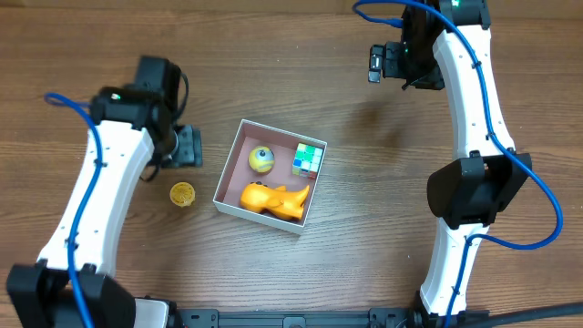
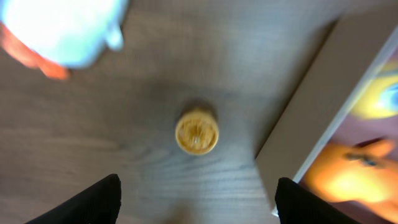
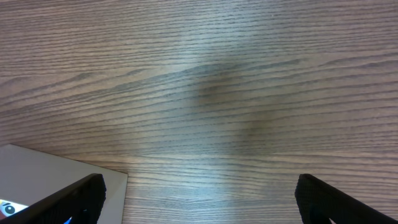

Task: Pack container
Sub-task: 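Close left gripper on the yellow ridged toy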

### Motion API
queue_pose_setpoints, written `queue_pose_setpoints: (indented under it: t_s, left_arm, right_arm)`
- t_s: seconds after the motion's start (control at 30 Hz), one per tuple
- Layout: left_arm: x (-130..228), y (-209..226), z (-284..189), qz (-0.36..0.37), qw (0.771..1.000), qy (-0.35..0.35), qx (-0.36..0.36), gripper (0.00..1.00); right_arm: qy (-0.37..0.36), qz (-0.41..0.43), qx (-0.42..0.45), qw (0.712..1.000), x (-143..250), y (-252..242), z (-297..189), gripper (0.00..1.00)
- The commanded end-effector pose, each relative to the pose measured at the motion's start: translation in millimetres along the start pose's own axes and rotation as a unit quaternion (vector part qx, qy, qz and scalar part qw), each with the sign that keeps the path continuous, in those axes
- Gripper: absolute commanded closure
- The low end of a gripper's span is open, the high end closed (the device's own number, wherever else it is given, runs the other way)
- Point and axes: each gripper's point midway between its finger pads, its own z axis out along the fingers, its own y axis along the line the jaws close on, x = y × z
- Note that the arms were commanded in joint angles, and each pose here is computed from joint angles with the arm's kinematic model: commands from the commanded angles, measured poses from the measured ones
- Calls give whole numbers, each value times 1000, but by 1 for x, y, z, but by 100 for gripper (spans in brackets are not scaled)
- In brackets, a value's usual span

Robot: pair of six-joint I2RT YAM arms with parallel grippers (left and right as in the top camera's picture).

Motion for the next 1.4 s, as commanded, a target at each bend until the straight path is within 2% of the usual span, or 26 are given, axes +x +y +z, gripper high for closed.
queue_pose_setpoints:
  t_s: [0.0, 0.53, 1.0, 1.37]
  left_arm:
    - [22, 1, 28, -21, 999, 42, -4, 21]
    - [64, -2, 98, -27, 997, 76, 3, 21]
    - [42, -8, 119, -30, 999, 10, 19, 18]
    - [59, 4, 137, -45, 999, 23, 11, 18]
  right_arm:
    - [-18, 4, 3, 1000, -5, 0, -10, 0]
    - [-18, 4, 3, 1000, -5, 0, -10, 0]
    - [-18, 4, 3, 1000, -5, 0, -10, 0]
    - [-18, 4, 3, 1000, -5, 0, -10, 0]
